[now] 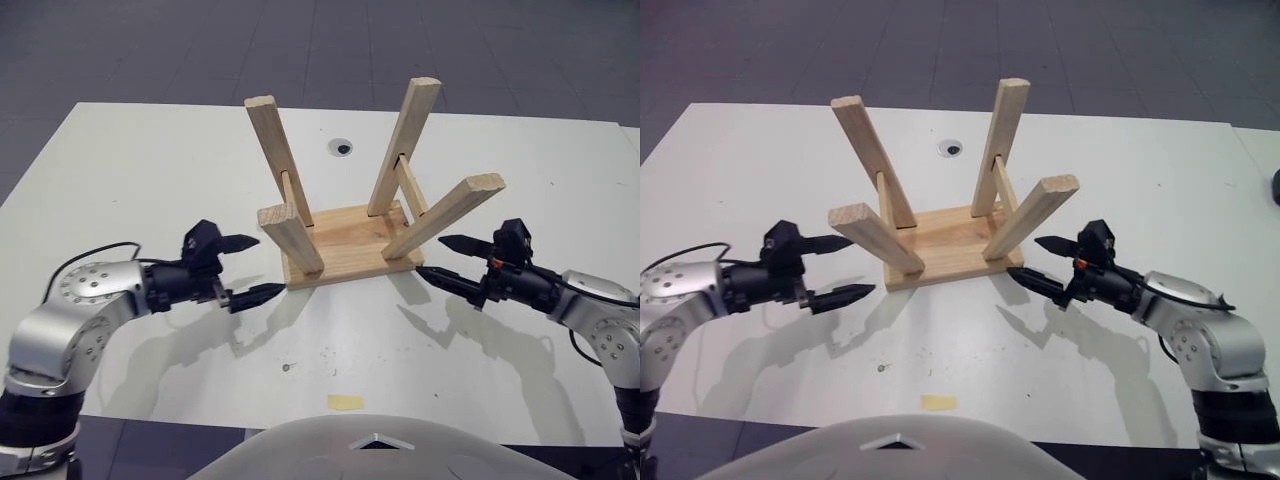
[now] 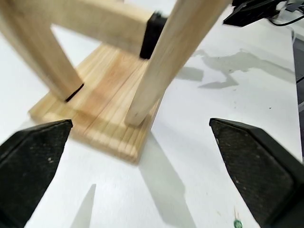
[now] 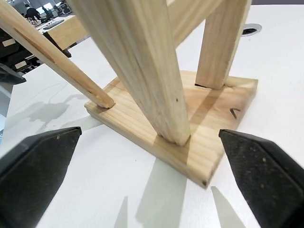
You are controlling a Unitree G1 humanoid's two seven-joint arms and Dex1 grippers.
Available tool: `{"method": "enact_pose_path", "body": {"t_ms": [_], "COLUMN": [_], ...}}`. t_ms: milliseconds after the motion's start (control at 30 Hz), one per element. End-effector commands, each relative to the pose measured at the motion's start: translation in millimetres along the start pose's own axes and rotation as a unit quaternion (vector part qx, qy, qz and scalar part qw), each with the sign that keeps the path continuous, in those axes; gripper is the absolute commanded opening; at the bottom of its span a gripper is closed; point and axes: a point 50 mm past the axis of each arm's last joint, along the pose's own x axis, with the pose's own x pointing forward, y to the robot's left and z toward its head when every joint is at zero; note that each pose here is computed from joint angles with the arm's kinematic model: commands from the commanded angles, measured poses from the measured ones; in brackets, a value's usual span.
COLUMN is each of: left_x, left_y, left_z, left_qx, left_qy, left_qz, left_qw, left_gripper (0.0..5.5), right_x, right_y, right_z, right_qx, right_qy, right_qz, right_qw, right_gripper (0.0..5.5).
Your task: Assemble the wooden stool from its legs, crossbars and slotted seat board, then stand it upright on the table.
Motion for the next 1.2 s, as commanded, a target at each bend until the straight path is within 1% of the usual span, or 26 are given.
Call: {"method": "enact_pose_path", "body": {"t_ms": [33, 167, 300, 467, 600, 733, 833, 933, 1100, 1167, 1200], "left_x": [12, 8, 7, 7, 7, 11, 22, 31, 28, 25, 23], "left_y": [11, 28, 31, 30, 30, 34, 37, 38, 44, 48, 50], "left_z": [8, 0, 1, 1, -3, -20, -27, -23, -27, -31, -33], "left_qx": [0.041, 0.049, 0.053, 0.045, 0.016, -0.039, -0.057, -0.069, -0.093, -0.106, -0.113], "left_qy": [-0.001, 0.023, 0.019, 0.015, 0.021, 0.033, 0.028, 0.005, 0.005, 0.007, 0.008], "left_qz": [0.018, 0.059, 0.060, 0.046, -0.001, -0.030, -0.032, -0.029, -0.029, -0.024, -0.021], "left_qw": [0.999, 0.997, 0.997, 0.998, 1.000, 0.998, 0.997, 0.997, 0.995, 0.994, 0.993], "left_gripper": [5.37, 5.37, 5.37, 5.37, 5.37, 5.37, 5.40, 5.40, 5.40, 5.07, 4.96], "right_x": [16, 13, 10, 11, 14, 17, 22, 24, 24, 24, 25], "right_y": [8, 20, 23, 10, 6, 6, 1, -3, -7, -7, -6], "right_z": [0, -7, -10, -7, -8, -12, -14, -13, -16, -18, -18], "right_qx": [-0.008, 0.016, 0.024, 0.014, 0.021, 0.047, 0.059, 0.074, 0.096, 0.099, 0.099], "right_qy": [-0.007, 0.006, 0.005, -0.010, -0.011, -0.001, -0.003, -0.014, -0.017, -0.012, -0.010], "right_qz": [0.038, 0.076, 0.069, 0.024, 0.030, 0.061, 0.062, 0.057, 0.051, 0.052, 0.052], "right_qw": [0.999, 0.997, 0.997, 1.000, 0.999, 0.997, 0.996, 0.996, 0.994, 0.994, 0.994], "right_gripper": [5.40, 5.40, 5.40, 5.40, 5.40, 5.40, 4.92, 4.39, 3.60, 3.20, 3.10]}}
